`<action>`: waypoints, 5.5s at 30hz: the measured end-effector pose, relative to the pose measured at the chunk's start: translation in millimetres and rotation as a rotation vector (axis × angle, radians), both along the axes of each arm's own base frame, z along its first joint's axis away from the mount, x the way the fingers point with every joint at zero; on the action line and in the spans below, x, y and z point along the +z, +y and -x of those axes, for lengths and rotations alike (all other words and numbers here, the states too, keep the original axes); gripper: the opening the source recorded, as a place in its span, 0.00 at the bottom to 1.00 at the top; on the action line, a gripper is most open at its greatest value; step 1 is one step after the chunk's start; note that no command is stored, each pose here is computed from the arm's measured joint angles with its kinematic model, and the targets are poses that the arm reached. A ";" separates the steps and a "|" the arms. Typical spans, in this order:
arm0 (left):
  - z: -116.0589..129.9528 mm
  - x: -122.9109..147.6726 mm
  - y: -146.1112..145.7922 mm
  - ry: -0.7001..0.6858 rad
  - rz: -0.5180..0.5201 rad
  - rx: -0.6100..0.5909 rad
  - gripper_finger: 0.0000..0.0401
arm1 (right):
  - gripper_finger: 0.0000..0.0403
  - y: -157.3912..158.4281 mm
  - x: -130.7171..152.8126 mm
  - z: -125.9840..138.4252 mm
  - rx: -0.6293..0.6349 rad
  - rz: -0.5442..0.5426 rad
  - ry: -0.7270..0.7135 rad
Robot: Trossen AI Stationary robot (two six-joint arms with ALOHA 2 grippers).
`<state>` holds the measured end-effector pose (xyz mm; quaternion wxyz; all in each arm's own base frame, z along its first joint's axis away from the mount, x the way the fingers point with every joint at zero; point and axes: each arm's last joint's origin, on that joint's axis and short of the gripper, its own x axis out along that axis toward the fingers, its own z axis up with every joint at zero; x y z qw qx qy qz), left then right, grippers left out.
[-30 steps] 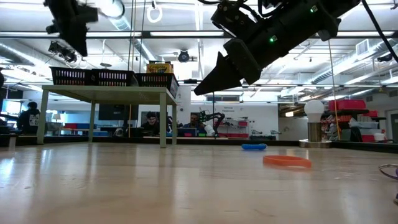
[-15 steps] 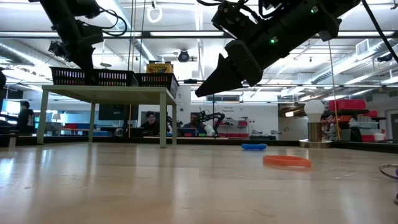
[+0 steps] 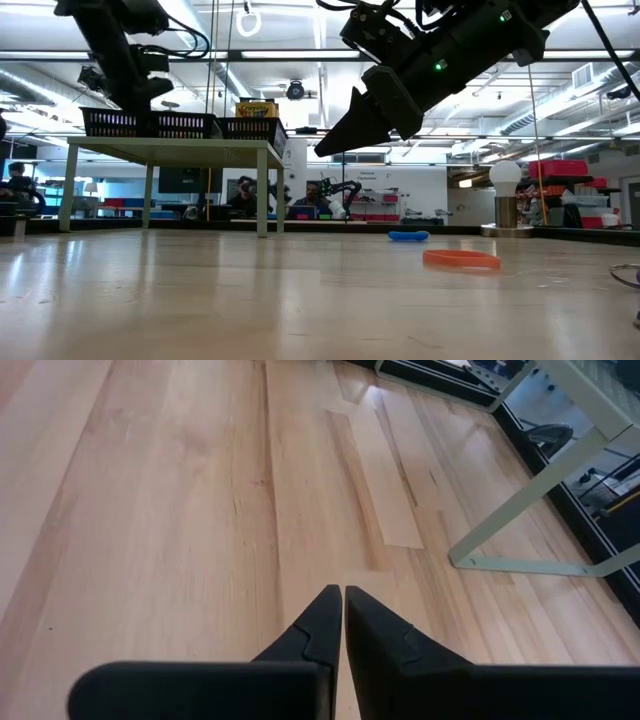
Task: Pick & Place Office Desk Supplies
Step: Put the red rubber band into the left black bin on the shelf, then put the crayon box into the right black bin on the shelf
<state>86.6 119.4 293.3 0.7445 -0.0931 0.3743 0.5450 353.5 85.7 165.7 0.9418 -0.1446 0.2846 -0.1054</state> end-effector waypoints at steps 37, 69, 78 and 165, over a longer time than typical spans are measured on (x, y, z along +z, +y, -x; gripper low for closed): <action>13.8 -22.1 -82.3 -0.597 -0.237 -0.683 0.02 | 0.01 4.1 2.8 3.3 -0.005 0.033 -0.007; -112.5 -23.6 -151.8 -0.776 -0.236 -1.608 0.02 | 0.02 54.5 18.0 74.2 -0.053 -0.083 0.239; -115.2 -24.0 -109.4 -0.715 -0.325 -1.428 0.02 | 0.03 61.0 26.9 109.1 -0.205 -0.274 0.365; -77.8 -107.0 -114.8 -0.904 -0.409 -1.185 0.02 | 0.02 21.5 -14.9 -97.6 -0.164 0.741 0.467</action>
